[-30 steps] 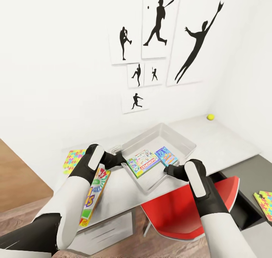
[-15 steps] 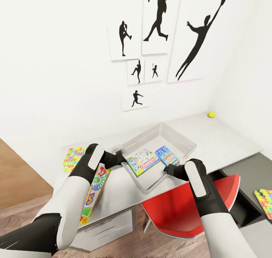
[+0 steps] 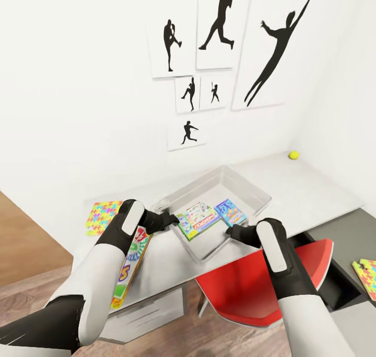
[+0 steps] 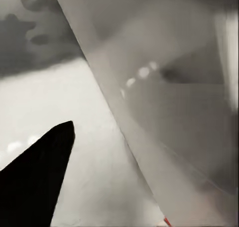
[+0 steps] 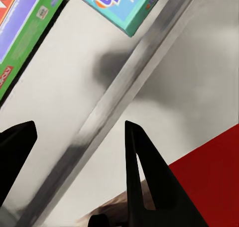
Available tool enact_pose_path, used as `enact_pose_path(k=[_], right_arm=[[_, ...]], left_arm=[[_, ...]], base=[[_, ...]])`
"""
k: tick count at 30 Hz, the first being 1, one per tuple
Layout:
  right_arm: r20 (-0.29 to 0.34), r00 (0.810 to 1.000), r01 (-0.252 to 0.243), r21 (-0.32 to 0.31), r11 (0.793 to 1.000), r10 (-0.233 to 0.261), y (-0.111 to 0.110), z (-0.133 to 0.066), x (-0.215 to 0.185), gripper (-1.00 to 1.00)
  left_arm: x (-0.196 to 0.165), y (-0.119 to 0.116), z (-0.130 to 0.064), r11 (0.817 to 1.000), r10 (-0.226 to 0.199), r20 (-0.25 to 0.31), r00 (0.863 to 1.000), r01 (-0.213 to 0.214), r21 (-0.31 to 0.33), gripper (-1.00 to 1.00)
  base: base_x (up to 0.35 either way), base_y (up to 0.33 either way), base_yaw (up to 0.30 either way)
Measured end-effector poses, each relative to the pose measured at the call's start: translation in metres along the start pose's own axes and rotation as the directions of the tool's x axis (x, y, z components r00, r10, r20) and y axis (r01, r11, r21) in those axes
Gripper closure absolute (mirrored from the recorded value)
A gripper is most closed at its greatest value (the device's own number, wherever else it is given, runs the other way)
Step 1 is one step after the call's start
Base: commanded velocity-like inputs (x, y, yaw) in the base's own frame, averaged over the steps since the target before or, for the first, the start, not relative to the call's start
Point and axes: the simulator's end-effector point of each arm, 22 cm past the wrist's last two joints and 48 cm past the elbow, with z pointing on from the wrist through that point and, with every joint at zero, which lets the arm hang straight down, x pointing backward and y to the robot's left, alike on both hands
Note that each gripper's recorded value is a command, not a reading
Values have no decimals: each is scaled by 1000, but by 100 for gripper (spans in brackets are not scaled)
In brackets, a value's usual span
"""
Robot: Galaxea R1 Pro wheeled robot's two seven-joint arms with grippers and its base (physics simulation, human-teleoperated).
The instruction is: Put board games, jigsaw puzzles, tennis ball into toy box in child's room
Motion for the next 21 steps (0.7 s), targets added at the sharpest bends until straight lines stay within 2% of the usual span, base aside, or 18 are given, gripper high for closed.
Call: enact_pose_path(k=[5,6,7,8,21], right_arm=[[0,1000,0,0,1000,0,0,0,0,100],[0,1000,0,0,1000,0,0,0,0,-100],[-38,999,-17,-14,1000,16,1,9,12,-100],[-44,999,-15,-10,1000,14,0,10,14,-100],[-42,999,-17,-14,1000,16,1,9,13,-100]], left_arm=[[0,0,0,1000,-1,0,1000,1,0,-100],[0,0,0,1000,-1,0,1000,1,0,-100],[0,1,1,1000,-1,0,1000,1,-1,-100],[0,1,1,1000,-1,0,1000,1,-1,-100],[0,0,1,1000,0,-1,1000,0,-1,-100]], base=[[0,0,0],[0,0,0],[0,0,0],[0,0,0],[0,0,0]])
